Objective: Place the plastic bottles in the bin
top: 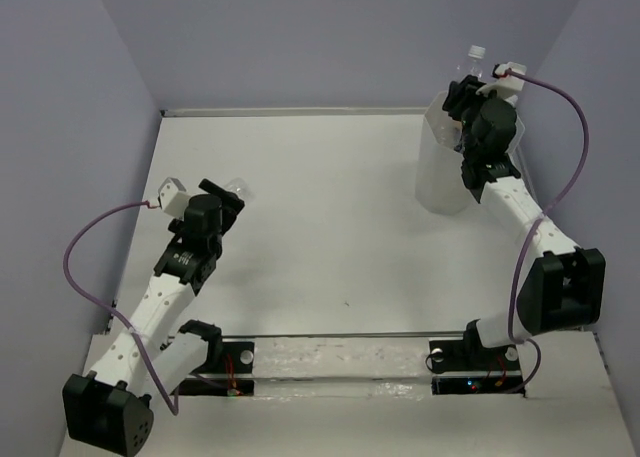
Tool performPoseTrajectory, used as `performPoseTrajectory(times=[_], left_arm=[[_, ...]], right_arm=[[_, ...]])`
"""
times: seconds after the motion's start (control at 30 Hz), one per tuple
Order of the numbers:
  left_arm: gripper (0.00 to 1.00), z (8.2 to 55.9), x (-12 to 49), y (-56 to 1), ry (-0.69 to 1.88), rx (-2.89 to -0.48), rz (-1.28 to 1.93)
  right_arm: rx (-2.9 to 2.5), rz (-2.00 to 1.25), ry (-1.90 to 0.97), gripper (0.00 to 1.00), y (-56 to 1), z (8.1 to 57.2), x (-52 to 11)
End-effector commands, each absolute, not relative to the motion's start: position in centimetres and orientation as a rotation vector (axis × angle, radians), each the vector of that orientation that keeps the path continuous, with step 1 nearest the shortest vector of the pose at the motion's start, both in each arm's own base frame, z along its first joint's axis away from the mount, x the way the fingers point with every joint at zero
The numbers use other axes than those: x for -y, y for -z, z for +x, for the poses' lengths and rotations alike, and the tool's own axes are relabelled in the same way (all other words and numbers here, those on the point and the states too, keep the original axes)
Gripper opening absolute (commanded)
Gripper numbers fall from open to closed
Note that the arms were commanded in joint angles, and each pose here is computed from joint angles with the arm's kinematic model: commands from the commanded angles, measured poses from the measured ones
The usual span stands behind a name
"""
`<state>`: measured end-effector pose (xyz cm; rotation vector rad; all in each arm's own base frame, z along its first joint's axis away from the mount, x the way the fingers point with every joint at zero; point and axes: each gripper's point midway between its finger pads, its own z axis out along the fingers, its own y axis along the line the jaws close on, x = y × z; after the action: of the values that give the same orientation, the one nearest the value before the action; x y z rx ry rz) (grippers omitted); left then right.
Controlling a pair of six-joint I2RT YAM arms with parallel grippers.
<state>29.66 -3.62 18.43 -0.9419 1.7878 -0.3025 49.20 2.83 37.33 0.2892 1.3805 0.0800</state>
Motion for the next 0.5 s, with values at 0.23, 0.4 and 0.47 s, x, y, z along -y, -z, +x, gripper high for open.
performPoseTrajectory(times=[0.23, 0.4, 0.47], left_arm=[[0.99, 31.9, -2.3, -14.9, 0.161, -1.662, -1.237], [0.99, 32.9, -3.4, -14.4, 0.127, -1.628, -1.313], [0.99, 33.1, -4.0, -13.8, 0.105, -1.622, -1.340]], right_arm=[[-1.286, 0.400, -0.195, 1.00, -40.7, 47.3, -2.5], [-1.277, 0.384, -0.217, 1.00, -42.8, 44.8, -2.6], [-1.294, 0.358, -0.226, 1.00, -43.5, 43.5, -2.8]])
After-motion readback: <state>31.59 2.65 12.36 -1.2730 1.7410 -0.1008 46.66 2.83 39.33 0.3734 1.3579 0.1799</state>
